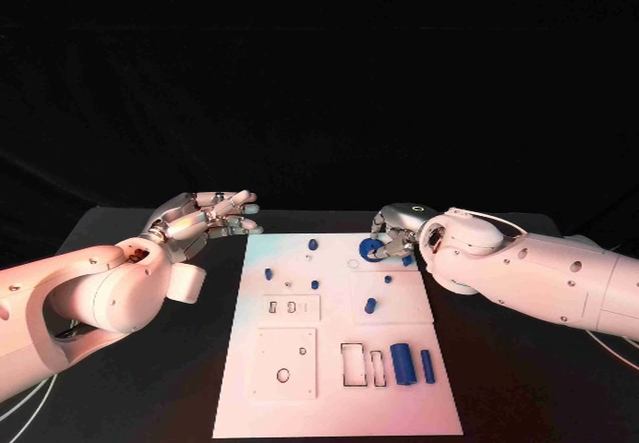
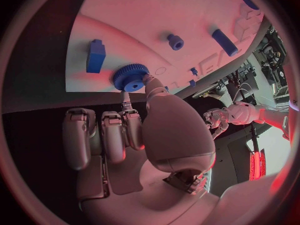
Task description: Assemble the parts on the task board
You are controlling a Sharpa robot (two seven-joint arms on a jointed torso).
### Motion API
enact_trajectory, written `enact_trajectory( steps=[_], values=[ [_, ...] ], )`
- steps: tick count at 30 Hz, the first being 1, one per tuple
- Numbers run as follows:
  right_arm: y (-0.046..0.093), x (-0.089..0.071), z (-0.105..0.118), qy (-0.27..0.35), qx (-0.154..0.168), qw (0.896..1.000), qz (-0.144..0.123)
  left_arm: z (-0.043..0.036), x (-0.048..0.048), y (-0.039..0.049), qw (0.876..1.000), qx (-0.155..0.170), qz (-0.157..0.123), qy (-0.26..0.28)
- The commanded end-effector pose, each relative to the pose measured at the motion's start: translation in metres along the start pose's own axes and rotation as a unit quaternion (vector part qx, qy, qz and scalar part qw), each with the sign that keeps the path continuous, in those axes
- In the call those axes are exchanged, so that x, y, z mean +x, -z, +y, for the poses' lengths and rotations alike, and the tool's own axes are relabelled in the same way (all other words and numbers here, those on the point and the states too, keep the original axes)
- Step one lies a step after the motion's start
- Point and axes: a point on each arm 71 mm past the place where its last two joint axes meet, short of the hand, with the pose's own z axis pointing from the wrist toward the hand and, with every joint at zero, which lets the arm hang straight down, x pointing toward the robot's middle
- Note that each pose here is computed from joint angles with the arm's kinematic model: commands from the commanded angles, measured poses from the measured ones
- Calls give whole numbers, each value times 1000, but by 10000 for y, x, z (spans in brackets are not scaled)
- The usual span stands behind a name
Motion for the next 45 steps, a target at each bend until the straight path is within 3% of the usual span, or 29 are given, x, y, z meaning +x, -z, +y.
enact_trajectory(
  steps=[1,21,29,37,45],
  values=[
    [0,29,-2,30,4,1000,-2,-8,28,-3,1000,0,13,5],
    [14,43,11,6,0,1000,-18,0,21,-5,1000,-5,13,5],
    [43,8,65,1,-8,999,-42,3,19,-5,1000,-7,13,5],
    [170,-122,343,44,-48,993,-101,5,22,-7,1000,-7,14,5],
    [264,-197,747,84,-104,982,-135,10,49,-16,1000,-8,18,6]
  ],
)
